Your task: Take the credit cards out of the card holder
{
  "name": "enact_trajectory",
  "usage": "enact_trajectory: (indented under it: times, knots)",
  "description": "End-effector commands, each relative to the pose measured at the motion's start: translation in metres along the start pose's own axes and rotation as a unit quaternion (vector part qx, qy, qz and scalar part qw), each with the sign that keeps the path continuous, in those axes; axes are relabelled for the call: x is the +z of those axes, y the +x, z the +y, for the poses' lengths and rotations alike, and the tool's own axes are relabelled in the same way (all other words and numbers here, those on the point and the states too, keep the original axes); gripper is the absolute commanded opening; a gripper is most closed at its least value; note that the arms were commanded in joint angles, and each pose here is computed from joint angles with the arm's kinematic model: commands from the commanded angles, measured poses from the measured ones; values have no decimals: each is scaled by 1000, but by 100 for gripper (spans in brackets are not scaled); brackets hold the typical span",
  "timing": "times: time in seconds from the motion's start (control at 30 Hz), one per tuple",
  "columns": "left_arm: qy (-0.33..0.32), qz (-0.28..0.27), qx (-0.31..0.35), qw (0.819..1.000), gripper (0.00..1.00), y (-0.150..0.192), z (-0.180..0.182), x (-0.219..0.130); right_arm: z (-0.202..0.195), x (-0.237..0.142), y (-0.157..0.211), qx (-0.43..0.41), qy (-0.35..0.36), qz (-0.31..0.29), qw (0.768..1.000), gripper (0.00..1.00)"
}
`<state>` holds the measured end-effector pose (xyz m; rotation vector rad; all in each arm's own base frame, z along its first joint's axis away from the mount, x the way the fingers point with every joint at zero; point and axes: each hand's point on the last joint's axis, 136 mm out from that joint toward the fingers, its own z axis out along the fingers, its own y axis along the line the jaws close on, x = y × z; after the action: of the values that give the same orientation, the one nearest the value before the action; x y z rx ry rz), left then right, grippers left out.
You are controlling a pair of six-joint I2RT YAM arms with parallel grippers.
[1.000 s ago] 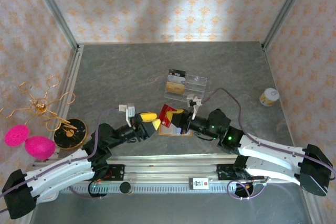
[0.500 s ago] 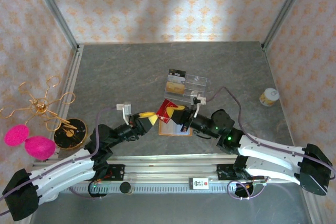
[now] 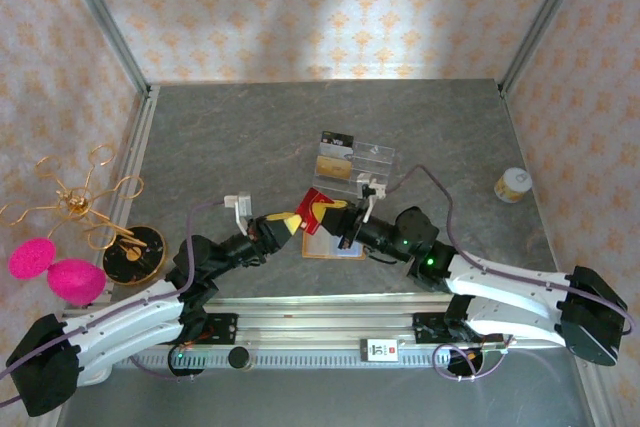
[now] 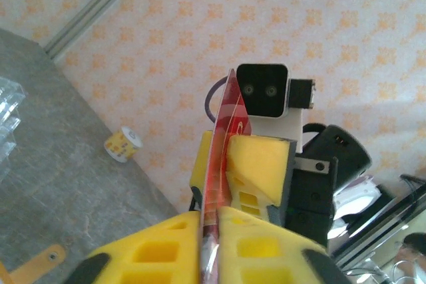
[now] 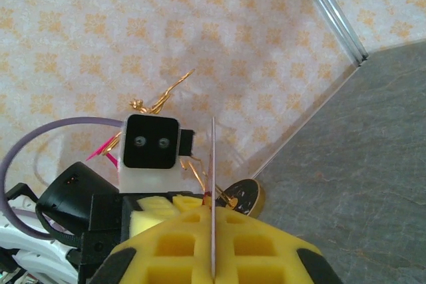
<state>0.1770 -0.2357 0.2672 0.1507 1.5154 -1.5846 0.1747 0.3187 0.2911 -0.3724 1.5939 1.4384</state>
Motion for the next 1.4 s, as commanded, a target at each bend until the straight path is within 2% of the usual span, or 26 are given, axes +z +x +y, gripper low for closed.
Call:
enact_trajectory:
  times: [0.0, 0.07, 0.1, 0.13, 0.17, 0.2, 0.27, 0.33, 0.4, 0.43, 0.53, 0.67, 0.83, 0.9, 1.03, 1.2, 1.37]
  knots:
    - [24, -4, 24, 999, 0, -10, -19, 5, 4, 6, -6, 3, 2, -1, 1000, 0]
    - [7, -2, 36, 999, 0, -11, -15, 6, -1, 8, -3, 2, 17, 8, 1000, 0]
    - [-4, -1, 40, 999, 0, -12, -12, 7, -7, 8, -3, 4, 31, 10, 999, 4]
    - [-17, 2, 48, 999, 0, -12, -9, 7, -14, 8, -3, 7, 50, 13, 999, 12]
    - [-36, 5, 53, 998, 0, -13, -3, 7, -25, 7, -5, 12, 73, 13, 997, 30]
    - [-50, 8, 58, 997, 0, -13, 1, 7, -34, 4, -9, 15, 99, 6, 995, 40]
    - [-81, 15, 74, 994, 0, -14, 9, 7, -59, -4, -19, 14, 162, -3, 987, 54]
    - [-110, 24, 86, 990, 0, -14, 16, 5, -93, -18, -35, 16, 242, -16, 970, 59]
    - [-119, 28, 96, 988, 0, -16, 17, 4, -132, -37, -44, 33, 328, -20, 944, 60]
    - [-124, 30, 100, 987, 0, -16, 17, 3, -161, -52, -51, 49, 383, -26, 922, 60]
    - [-127, 30, 107, 986, 0, -18, 16, 2, -229, -92, -60, 99, 487, -31, 867, 59]
    - [-125, 31, 126, 984, 0, -20, 14, 2, -290, -115, -67, 123, 547, -20, 828, 59]
    - [-112, 32, 130, 985, 0, -20, 8, 3, -323, -117, -79, 88, 597, -3, 798, 59]
    - [-113, 32, 132, 984, 0, -20, 8, 2, -328, -116, -80, 83, 601, -6, 795, 59]
    - [-111, 30, 136, 984, 0, -20, 9, 2, -333, -105, -81, 79, 586, 0, 807, 56]
    - [-114, 35, 142, 983, 0, -19, 10, 3, -345, -100, -69, 74, 591, 38, 802, 49]
    - [-119, 36, 149, 981, 0, -19, 12, 3, -353, -95, -63, 58, 591, 73, 802, 46]
